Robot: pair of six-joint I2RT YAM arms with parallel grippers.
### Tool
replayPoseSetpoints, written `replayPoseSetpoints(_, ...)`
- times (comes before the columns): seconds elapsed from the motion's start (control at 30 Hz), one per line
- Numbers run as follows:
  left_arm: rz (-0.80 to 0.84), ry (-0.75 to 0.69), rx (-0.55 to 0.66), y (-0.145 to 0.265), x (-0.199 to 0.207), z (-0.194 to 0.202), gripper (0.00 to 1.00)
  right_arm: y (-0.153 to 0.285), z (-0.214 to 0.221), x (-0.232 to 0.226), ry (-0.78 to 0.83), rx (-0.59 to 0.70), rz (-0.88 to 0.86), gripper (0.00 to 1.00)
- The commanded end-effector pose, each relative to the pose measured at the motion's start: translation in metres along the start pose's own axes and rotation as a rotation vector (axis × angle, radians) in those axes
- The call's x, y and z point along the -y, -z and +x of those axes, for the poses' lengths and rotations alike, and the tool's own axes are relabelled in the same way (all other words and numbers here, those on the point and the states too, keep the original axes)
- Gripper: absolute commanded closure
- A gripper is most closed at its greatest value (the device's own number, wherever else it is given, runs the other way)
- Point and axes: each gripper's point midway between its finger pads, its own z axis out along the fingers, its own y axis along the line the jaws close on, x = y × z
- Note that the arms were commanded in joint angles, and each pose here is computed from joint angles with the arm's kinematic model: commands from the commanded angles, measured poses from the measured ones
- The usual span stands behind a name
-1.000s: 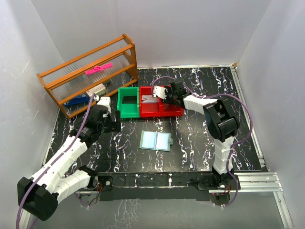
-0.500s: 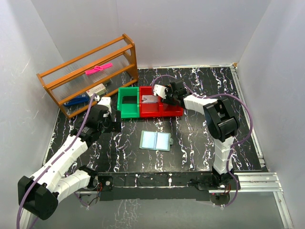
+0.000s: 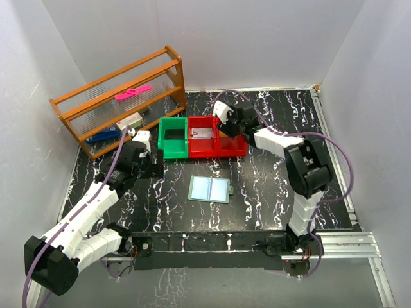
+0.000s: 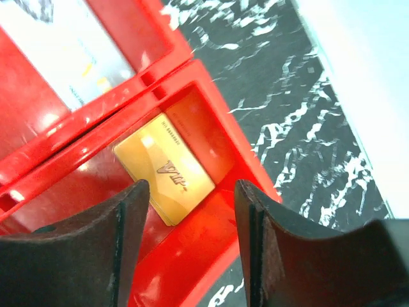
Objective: Take the credit cards out of the card holder
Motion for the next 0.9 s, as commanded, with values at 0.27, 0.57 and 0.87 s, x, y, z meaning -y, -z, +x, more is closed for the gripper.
replayPoseSetpoints(0.27,0.039,-0.012,-0.008,-0.002,0.006,0.002,0.01,0.148,-0.077,0.041,-1.076,0.318,0.284,0.34)
replayPoseSetpoints(0.57,0.027,-0.012,-0.029,-0.006,0.005,0.005,0.01,0.174,-0.088,-0.098,-1.452,0.208,-0.25,0.36)
replayPoseSetpoints(0.87,0.011,-0.008,-0.038,-0.008,0.003,0.006,0.02,0.182,-0.056,-0.225,-1.431,-0.136,-0.157,0.44)
